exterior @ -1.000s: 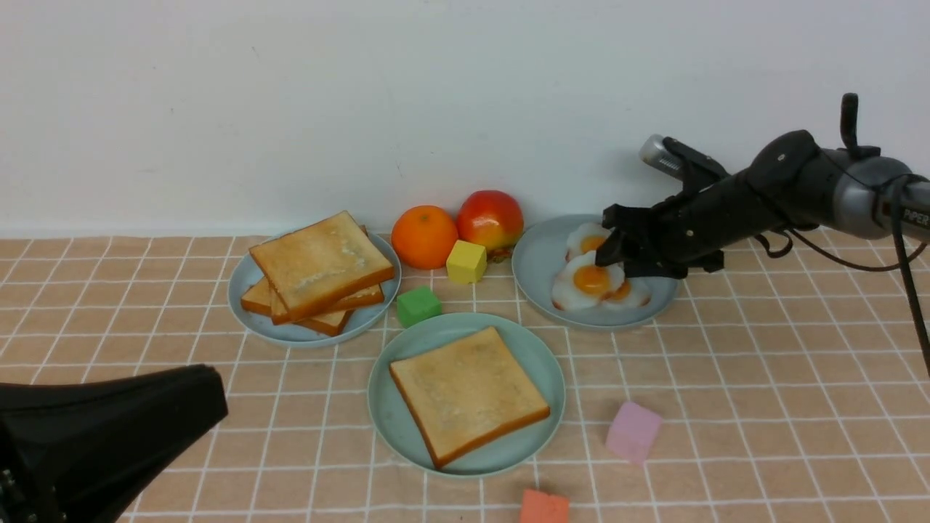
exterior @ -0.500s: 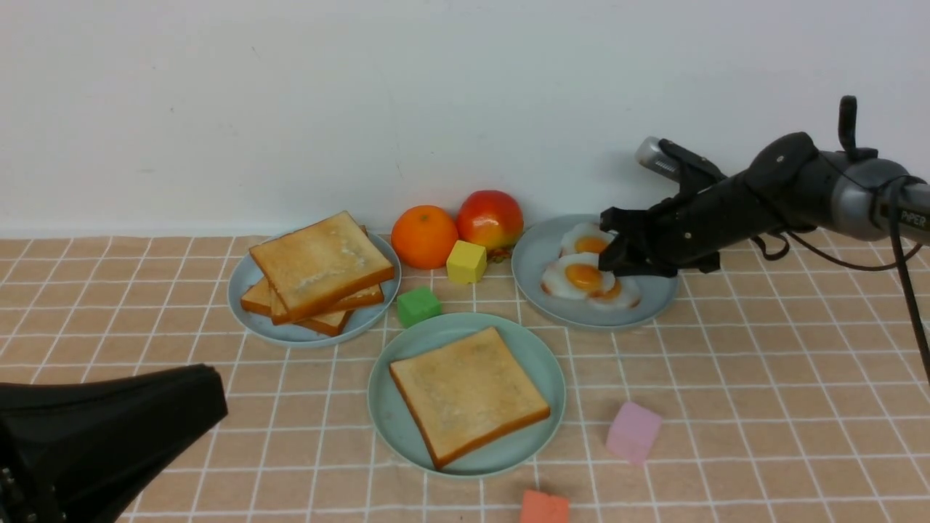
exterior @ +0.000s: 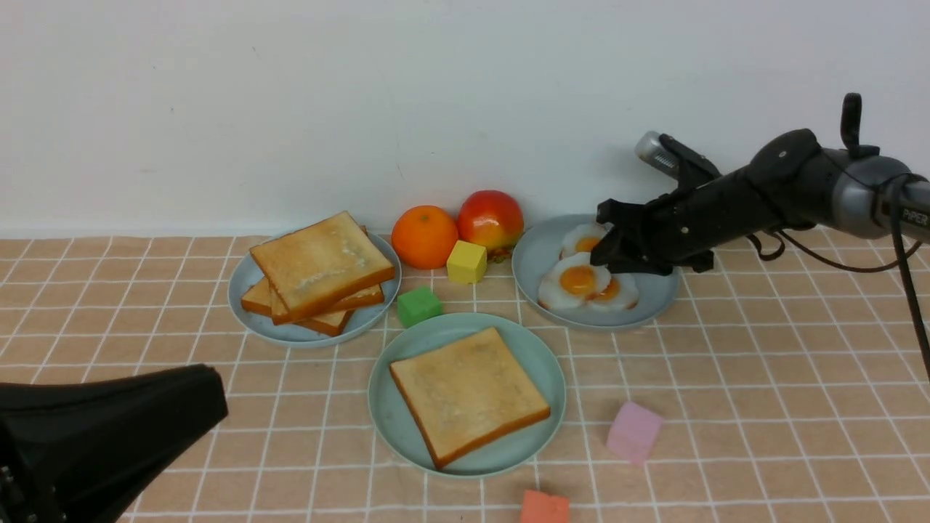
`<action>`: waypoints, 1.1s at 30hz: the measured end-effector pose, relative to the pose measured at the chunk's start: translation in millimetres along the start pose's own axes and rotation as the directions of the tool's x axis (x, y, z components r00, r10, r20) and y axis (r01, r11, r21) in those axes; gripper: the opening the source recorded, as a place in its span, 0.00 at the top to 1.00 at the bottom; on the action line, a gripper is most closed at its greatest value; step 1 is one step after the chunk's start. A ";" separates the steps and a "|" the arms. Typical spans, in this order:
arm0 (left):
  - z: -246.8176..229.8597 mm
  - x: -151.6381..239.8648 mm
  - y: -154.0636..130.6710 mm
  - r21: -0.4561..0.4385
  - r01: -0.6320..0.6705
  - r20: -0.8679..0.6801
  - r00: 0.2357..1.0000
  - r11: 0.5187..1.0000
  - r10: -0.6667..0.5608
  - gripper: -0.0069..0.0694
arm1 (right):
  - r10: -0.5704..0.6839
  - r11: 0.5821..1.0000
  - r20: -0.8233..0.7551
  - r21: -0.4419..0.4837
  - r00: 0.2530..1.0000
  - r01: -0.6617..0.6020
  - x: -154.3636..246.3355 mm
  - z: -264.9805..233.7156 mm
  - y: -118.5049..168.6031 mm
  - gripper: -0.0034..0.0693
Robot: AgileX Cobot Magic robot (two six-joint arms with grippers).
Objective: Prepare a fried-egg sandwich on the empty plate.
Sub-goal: Use the right arm to grab a fried egg
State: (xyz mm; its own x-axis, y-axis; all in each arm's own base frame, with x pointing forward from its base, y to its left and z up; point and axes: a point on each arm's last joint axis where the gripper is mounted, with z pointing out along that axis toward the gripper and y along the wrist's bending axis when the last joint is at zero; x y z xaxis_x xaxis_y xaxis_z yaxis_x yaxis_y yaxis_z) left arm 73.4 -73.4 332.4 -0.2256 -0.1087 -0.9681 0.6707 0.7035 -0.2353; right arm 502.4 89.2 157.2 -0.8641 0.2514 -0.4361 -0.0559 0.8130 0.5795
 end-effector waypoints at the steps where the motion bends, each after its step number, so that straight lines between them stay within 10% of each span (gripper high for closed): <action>1: 0.0 0.0 0.0 0.000 0.000 0.000 1.000 1.000 0.000 0.89 | 0.004 1.000 -0.001 -0.002 1.000 -0.004 0.4 0.7 0.3 0.53; 11: 0.0 0.0 -0.1 0.001 0.004 0.000 1.000 1.000 -0.004 0.88 | 0.006 1.000 -0.002 -0.011 1.000 -0.006 0.9 2.0 1.2 0.31; 22: 0.0 0.0 -0.1 0.001 0.005 0.000 1.000 1.000 -0.005 0.87 | -0.007 0.999 -0.004 -0.040 1.000 0.007 1.8 3.4 4.6 0.61; 33: 0.0 0.1 -0.1 0.001 0.006 -0.001 1.000 1.000 -0.006 0.86 | -0.029 0.998 -0.009 -0.048 1.000 0.028 2.6 3.7 6.0 0.70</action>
State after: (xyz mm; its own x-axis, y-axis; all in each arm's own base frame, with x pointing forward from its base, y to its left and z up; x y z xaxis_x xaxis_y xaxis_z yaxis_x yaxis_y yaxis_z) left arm 73.4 -73.5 332.3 -0.2308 -0.1124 -0.9665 0.6699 0.7020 -0.2416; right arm 501.6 96.7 157.0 -0.8664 0.2234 -0.4467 -0.1045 0.7935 0.5995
